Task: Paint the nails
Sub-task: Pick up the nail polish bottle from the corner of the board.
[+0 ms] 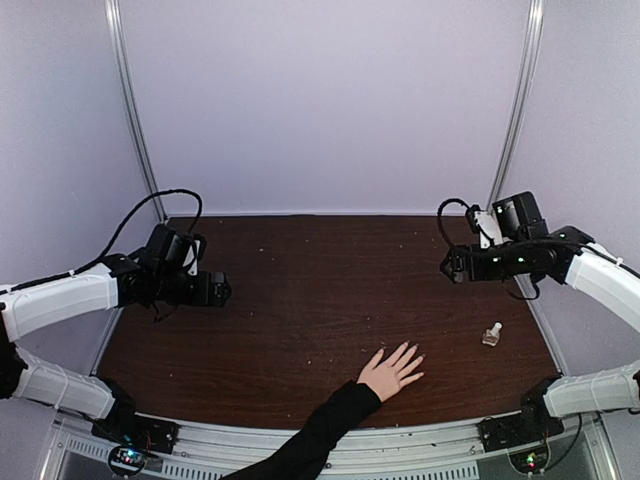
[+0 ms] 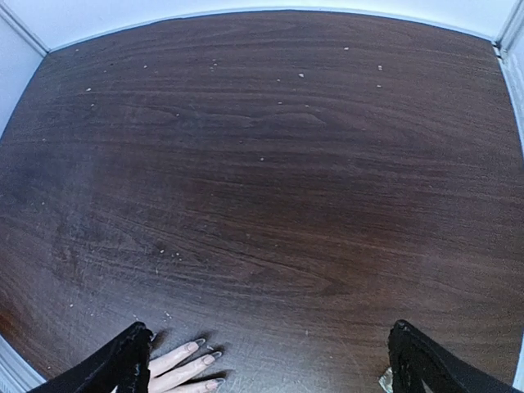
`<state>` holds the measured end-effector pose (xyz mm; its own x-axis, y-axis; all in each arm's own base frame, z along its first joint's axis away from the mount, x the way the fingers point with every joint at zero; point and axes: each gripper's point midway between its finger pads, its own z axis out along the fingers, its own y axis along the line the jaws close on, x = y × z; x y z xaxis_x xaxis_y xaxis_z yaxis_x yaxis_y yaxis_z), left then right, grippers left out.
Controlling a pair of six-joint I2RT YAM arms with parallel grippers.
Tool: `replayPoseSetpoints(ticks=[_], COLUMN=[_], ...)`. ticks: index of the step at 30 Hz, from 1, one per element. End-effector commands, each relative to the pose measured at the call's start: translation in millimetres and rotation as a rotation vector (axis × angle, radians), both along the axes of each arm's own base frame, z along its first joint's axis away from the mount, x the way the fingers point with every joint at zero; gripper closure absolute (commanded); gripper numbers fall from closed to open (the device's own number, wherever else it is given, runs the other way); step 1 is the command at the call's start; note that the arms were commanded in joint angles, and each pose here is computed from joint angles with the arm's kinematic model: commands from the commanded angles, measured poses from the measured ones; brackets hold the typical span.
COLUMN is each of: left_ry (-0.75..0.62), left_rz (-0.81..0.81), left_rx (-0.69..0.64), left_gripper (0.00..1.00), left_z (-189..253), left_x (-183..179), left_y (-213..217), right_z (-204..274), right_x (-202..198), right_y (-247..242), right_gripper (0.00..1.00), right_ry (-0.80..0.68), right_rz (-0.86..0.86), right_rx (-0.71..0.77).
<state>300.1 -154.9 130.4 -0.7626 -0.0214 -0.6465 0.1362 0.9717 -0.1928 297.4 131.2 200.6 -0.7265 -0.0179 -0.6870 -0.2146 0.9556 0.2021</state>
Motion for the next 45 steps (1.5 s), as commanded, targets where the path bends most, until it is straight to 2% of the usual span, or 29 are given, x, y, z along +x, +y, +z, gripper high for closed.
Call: replayPoseSetpoints(ticks=[1,16,21,28,33,38,45], left_ry=[-0.042,-0.097,-0.087,-0.094,-0.11,-0.114,-0.108], left_rz=[-0.03,-0.043,-0.028,-0.03,-0.025,-0.021,-0.01], left_rx=[-0.055,-0.102,-0.102,-0.083,-0.07,-0.065,-0.055], left_gripper=[0.02,0.02,0.02,0.02,0.02,0.02,0.02], left_z=[6,1,-10,-11,-8,-10,-14], left_x=[11,15,12,13,12,10,9], left_y=[-16,-23,-19,-18,-13,-11,-8], right_z=[9,-10,-23,-53,-68,-83,-102], right_x=[-12,-74,-87,-80,-70,-58,-57], right_y=[-31,-87,-103,-109,-112,-114,-114], right_gripper=[0.0,0.02,0.13,0.28,0.34,0.43,0.49], right_ry=[0.059,0.35,0.417,0.511,0.548,0.592,0.646], right_rz=[-0.143,-0.442,-0.504,-0.57,-0.566,-0.547,-0.537], right_rx=[-0.1,-0.226,-0.261,-0.148,-0.152,-0.157,-0.151])
